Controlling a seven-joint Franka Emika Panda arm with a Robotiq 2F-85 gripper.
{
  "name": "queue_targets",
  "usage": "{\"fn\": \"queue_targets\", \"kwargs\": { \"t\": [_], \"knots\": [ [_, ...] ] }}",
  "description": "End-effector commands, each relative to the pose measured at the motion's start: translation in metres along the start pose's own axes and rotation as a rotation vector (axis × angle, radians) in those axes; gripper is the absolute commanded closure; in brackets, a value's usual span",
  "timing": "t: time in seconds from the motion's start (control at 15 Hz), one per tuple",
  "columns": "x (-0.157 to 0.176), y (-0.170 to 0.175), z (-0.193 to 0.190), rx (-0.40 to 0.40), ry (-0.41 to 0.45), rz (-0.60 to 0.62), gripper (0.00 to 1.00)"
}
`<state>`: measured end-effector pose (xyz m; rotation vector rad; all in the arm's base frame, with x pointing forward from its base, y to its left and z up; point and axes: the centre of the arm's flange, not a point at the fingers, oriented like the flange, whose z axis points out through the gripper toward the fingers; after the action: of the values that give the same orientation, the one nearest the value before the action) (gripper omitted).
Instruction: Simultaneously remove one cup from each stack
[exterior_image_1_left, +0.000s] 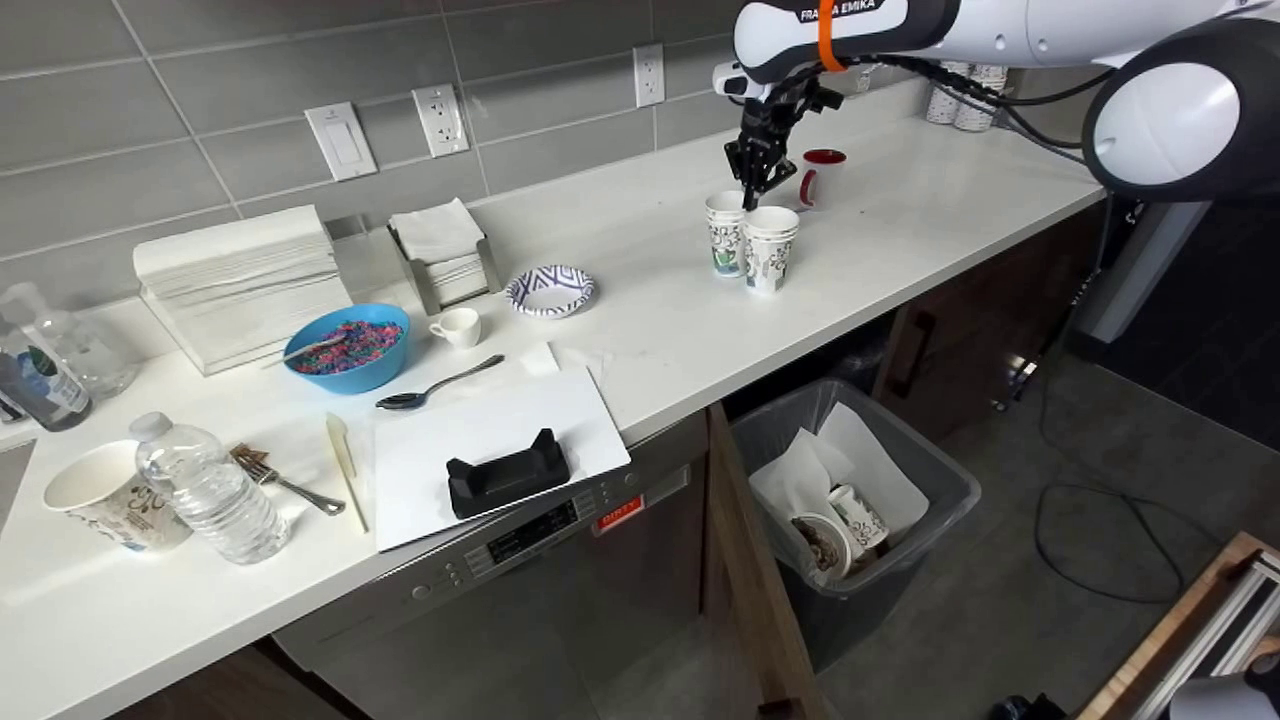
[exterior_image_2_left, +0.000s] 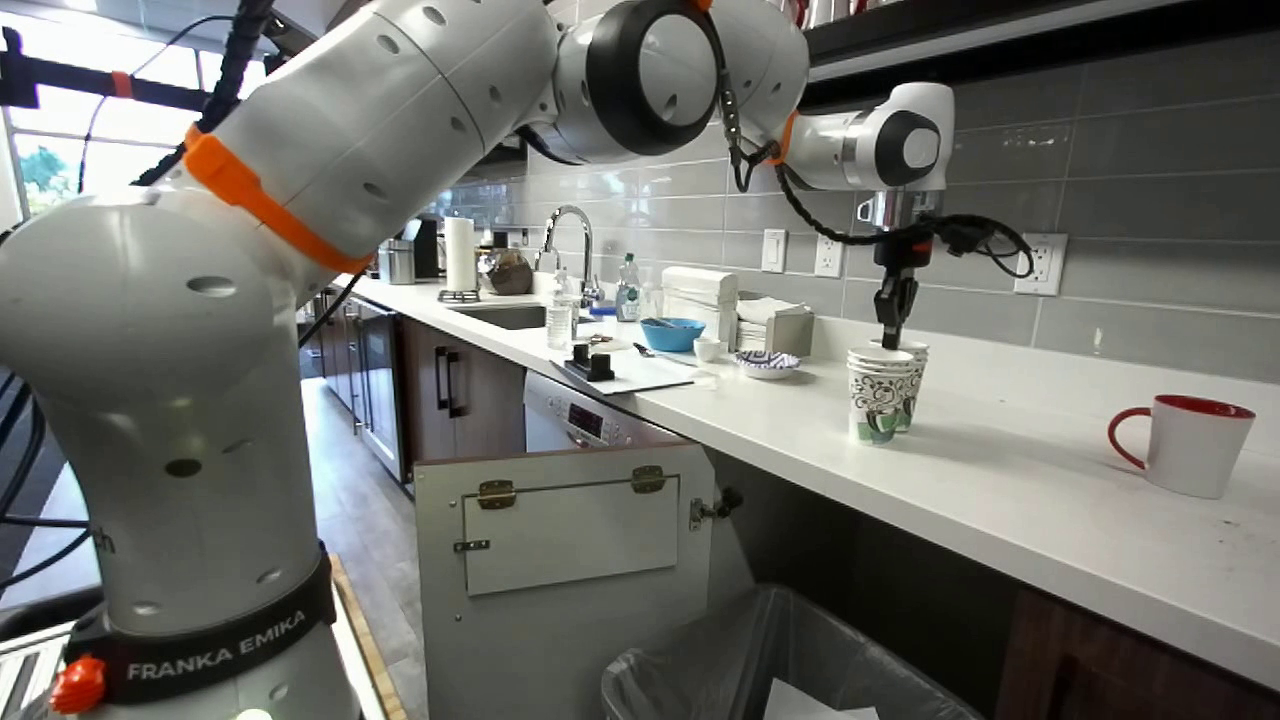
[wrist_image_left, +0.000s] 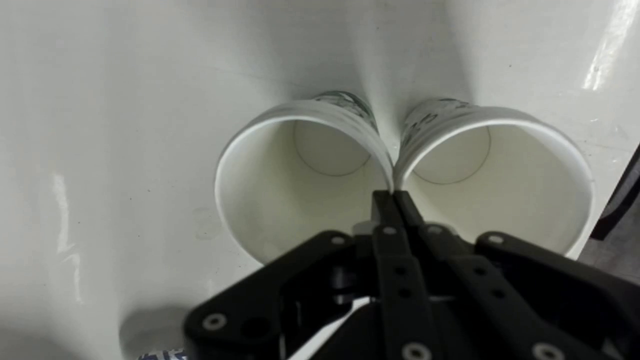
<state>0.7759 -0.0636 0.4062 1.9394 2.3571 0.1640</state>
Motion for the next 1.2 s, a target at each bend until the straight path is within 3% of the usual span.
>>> {"fn": "queue_targets", "kwargs": {
  "t": [0.0,0.07,0.2,0.33,0.6,0.93,1.0,1.07,1.13],
  "knots": [
    [0.001,0.0016,-0.0058,0.024,-0.017,0.005,0.96],
    [0.0007,0.0017,-0.0054,0.025,-0.017,0.007,0.78],
    [0.0008,0.0017,-0.0052,0.024,-0.015,0.008,0.74],
    [0.0015,0.0019,-0.005,0.025,-0.013,0.008,0.76],
    [0.0024,0.0035,-0.0012,0.033,-0.007,0.007,1.0],
    [0.0038,0.0044,0.0016,0.047,-0.003,0.006,0.99],
    [0.0039,0.0047,0.0009,0.045,-0.005,0.007,0.96],
    [0.0045,0.005,-0.0001,0.043,-0.005,0.007,0.78],
    [0.005,0.0051,-0.0011,0.047,-0.008,0.015,0.71]
  ]
}}
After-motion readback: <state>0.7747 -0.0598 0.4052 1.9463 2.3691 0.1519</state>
